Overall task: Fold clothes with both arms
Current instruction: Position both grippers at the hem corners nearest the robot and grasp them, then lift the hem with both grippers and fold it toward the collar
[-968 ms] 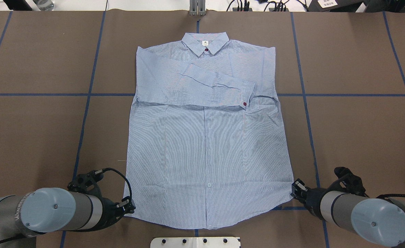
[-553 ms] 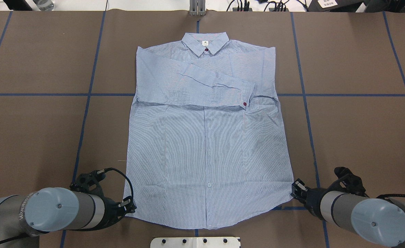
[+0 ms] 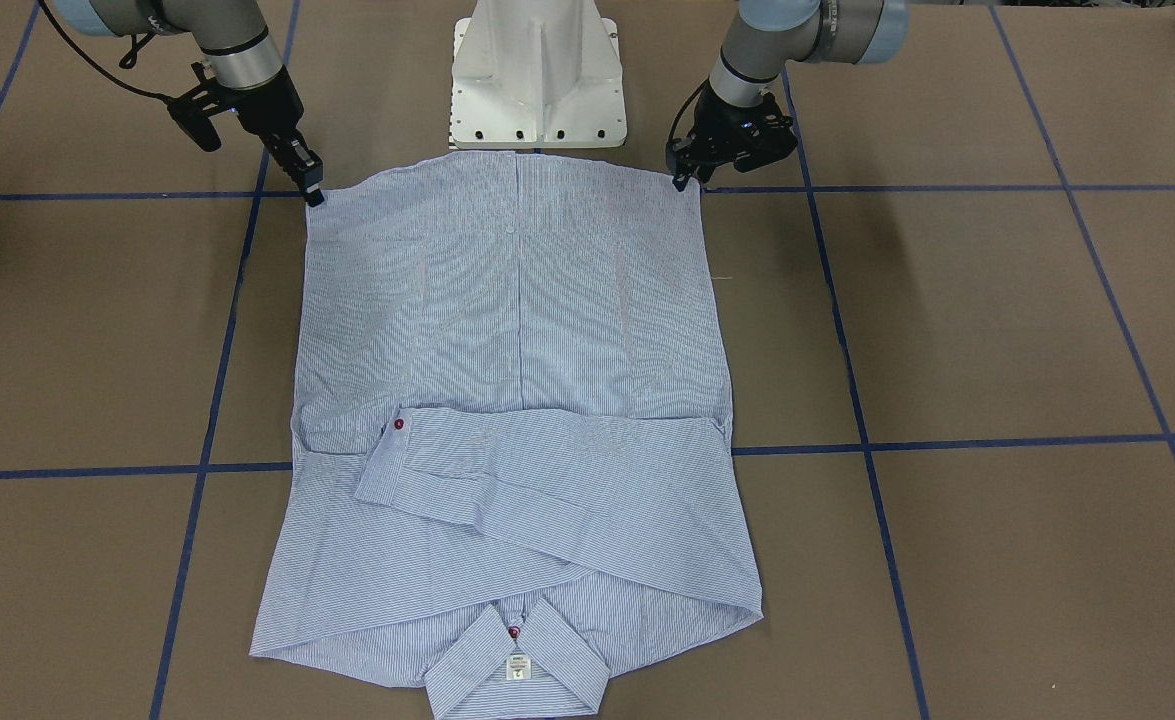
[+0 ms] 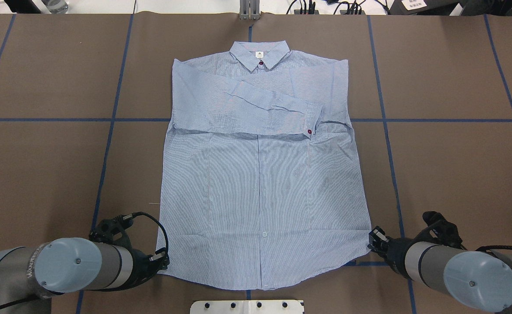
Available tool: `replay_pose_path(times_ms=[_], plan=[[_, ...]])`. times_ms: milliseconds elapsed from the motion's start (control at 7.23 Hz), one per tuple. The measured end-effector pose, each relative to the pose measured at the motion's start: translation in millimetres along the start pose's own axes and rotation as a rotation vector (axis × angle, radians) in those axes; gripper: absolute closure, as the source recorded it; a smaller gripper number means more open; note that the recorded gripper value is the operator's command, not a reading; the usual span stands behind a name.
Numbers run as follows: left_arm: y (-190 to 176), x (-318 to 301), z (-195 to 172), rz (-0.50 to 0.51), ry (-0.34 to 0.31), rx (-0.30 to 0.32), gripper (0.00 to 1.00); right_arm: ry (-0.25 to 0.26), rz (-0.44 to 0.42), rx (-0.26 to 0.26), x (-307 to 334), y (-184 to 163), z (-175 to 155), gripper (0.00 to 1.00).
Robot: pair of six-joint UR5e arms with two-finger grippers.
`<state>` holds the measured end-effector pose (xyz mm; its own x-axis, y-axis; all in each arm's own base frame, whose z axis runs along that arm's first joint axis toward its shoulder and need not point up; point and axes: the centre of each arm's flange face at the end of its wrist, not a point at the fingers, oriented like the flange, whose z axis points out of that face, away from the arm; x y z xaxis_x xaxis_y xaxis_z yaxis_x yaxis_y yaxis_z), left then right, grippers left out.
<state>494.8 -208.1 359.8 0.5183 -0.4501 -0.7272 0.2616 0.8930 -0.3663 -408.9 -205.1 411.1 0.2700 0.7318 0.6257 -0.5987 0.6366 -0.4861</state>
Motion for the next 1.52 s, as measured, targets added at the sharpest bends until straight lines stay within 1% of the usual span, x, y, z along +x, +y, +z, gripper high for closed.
replay_pose_path(times_ms=[415,692,830,1107,1245,1383,1522], plan=[[-3,2,-6,-0.009,0.010,0.003,1.00,-0.001,0.000,-0.001,-1,0,-1,1.00],[-3,9,-30,-0.010,0.048,0.000,1.00,-0.013,0.002,-0.014,-5,3,-10,1.00],[-1,12,-46,-0.008,0.063,-0.005,1.00,-0.016,0.001,-0.025,-9,9,-21,1.00],[5,18,-86,-0.003,0.102,-0.023,1.00,0.021,-0.016,-0.022,-14,23,-51,1.00],[0,23,-107,-0.010,0.124,-0.037,1.00,0.032,-0.018,-0.017,-18,24,-61,1.00],[-17,29,-129,-0.033,0.146,-0.045,1.00,0.025,-0.011,-0.012,-23,21,-70,1.00],[-40,36,-149,-0.060,0.172,-0.034,1.00,0.008,0.005,-0.003,-32,15,-77,1.00]])
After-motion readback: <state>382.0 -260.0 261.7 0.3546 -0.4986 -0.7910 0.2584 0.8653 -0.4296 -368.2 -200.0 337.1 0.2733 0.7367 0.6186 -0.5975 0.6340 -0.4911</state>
